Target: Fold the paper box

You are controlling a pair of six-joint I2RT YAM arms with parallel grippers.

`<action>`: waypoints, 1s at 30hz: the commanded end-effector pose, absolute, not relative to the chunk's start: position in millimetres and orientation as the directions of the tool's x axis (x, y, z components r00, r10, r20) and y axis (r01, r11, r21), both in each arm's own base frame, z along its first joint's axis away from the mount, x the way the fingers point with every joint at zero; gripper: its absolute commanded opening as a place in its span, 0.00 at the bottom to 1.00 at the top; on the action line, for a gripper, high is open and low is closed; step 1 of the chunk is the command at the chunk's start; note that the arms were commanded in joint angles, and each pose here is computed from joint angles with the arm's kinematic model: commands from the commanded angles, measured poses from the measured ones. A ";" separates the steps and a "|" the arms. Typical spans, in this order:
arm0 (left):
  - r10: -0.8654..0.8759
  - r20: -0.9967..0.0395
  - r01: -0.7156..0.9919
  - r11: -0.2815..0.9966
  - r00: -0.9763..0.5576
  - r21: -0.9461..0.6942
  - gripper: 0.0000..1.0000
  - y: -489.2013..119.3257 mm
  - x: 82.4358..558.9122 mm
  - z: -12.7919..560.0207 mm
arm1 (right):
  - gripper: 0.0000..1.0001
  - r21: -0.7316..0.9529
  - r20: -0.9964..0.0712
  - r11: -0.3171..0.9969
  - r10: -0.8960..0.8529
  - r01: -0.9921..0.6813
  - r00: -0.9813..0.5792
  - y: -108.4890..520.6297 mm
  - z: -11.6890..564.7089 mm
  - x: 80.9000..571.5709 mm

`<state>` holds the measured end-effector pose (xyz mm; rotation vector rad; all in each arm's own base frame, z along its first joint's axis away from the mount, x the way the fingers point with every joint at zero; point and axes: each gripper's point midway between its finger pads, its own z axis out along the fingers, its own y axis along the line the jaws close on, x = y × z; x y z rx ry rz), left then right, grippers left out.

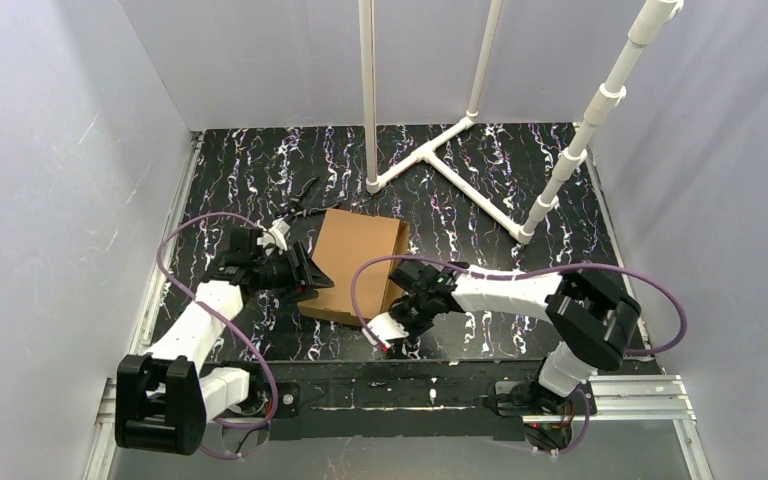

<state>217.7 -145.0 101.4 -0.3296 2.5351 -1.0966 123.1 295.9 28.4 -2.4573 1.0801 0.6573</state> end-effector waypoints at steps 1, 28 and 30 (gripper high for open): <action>-0.324 -0.172 -0.123 0.716 -0.930 -0.687 0.56 -149.4 206.9 81.4 | 0.01 -0.287 -0.534 -0.553 -0.585 -0.782 0.610 340.7 40.6 147.3; -0.458 -0.476 -0.040 0.751 -0.750 -0.660 0.98 -131.5 213.8 134.7 | 0.20 -0.052 -0.733 -0.356 -0.621 -0.933 0.278 243.6 76.0 142.5; -0.451 -0.480 -0.058 0.771 -0.752 -0.634 0.98 -125.3 208.2 129.9 | 0.16 -0.020 -0.731 -0.272 -0.652 -0.962 0.200 247.5 71.6 151.5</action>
